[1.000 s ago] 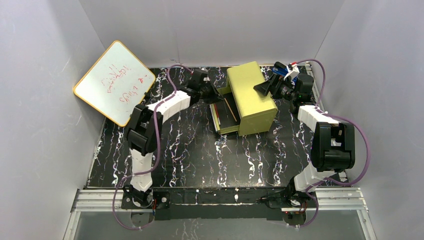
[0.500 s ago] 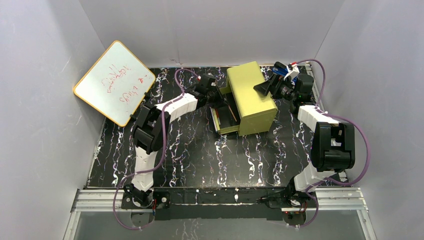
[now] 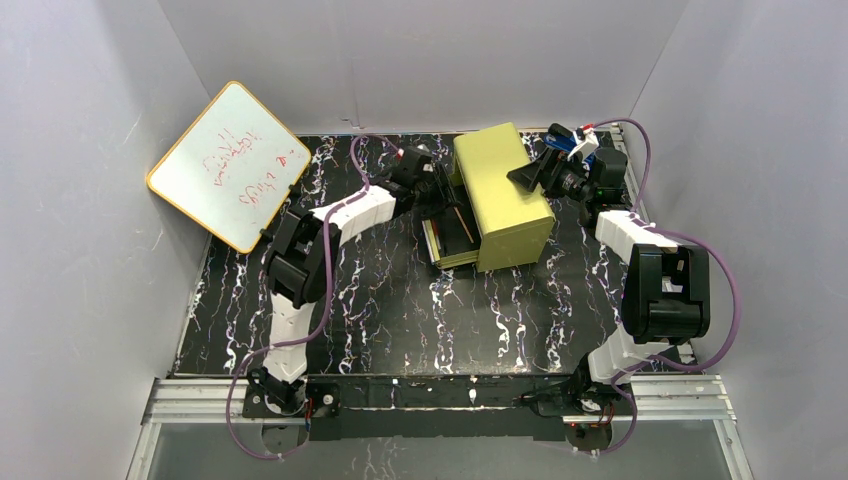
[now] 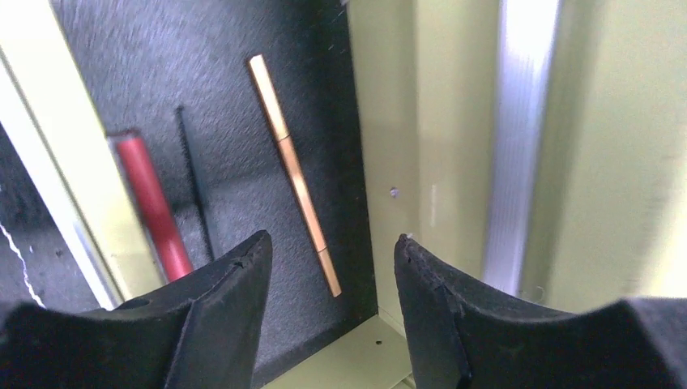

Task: Organize the makeup

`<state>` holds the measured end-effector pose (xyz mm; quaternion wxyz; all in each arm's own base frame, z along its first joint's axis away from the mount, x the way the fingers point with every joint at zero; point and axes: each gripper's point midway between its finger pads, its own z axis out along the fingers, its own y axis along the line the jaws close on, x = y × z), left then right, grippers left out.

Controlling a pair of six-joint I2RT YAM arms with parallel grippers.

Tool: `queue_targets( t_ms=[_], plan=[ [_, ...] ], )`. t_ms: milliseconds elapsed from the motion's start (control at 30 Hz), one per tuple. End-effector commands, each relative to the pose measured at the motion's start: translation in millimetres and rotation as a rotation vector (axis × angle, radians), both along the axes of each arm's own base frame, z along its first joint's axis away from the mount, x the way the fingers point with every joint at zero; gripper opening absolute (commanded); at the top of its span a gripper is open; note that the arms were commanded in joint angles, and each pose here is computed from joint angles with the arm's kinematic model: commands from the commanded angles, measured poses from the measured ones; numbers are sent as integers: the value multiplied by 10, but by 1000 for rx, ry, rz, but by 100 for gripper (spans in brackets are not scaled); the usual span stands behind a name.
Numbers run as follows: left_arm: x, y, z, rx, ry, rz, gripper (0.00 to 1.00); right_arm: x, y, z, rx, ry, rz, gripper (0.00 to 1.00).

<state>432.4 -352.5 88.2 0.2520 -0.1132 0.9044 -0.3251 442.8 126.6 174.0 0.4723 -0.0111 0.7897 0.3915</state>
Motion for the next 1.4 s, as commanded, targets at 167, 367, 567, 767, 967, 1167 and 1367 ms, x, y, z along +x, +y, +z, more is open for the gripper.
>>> queue_targets(
  t_ms=[167, 367, 567, 767, 967, 1167, 1367],
  plan=[
    [64, 415, 1192, 298, -326, -189, 61, -451, -194, -1201, -156, 375, -48, 100],
    [-54, 1414, 1014, 692, -261, -82, 67, -454, -189, -1198, -154, 375, -45, 100],
    [-337, 1821, 167, 745, -48, -89, 68, -457, -177, -1190, -149, 376, -42, 100],
    [-264, 1743, -202, 737, -2, -98, 68, -459, -190, -1179, -155, 372, -46, 100],
    [-79, 1432, -425, 618, 7, -95, 68, -464, -191, -1198, -159, 377, -43, 100],
    [84, 1005, -488, 447, 7, -88, 68, -460, -190, -1211, -158, 380, -42, 100],
    [146, 603, -508, 399, -12, -110, 68, -455, -179, -1234, -154, 387, -36, 100]
  ],
)
